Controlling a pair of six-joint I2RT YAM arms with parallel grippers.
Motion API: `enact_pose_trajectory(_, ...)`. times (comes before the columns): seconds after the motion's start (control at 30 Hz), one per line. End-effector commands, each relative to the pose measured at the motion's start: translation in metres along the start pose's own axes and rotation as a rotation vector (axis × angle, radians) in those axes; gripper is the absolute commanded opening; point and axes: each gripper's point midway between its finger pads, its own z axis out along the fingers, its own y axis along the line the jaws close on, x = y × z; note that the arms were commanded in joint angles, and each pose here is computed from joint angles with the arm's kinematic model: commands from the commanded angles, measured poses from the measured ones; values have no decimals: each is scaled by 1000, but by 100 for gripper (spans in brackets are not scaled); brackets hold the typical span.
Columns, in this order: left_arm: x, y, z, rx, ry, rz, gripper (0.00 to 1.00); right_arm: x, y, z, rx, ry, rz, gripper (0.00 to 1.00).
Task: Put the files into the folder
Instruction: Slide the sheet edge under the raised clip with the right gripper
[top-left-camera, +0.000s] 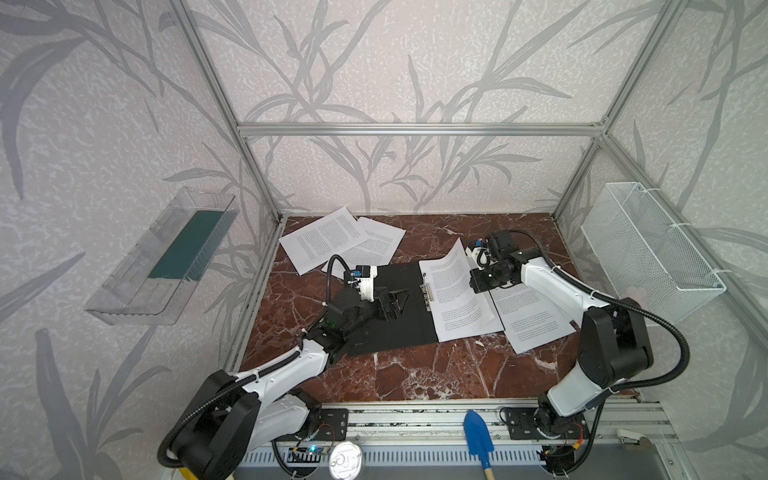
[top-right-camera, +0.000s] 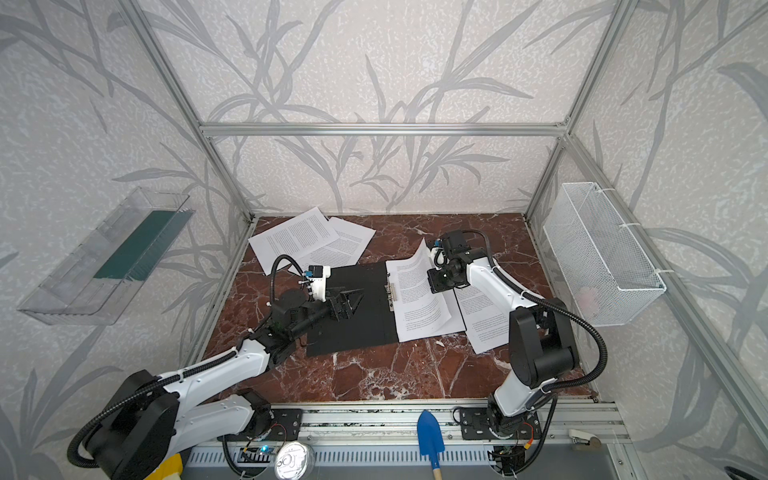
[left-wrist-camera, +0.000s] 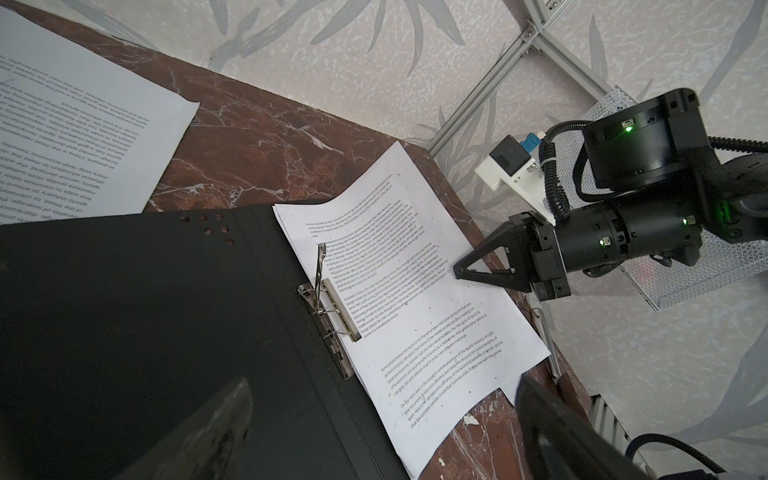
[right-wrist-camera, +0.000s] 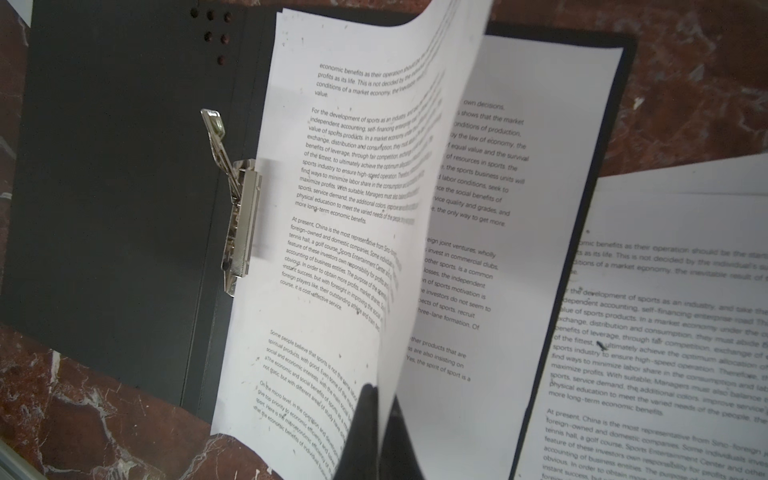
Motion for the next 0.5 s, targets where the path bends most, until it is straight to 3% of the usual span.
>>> enact_pose_trajectory(0.0, -10, -5, 1, 13, -36, 8, 99, 3, 0, 3, -12, 7, -7, 0)
enact_pose_trajectory(0.47, -10, -4, 0, 5, -35, 4, 99, 5, 2, 6, -27, 24, 5, 2)
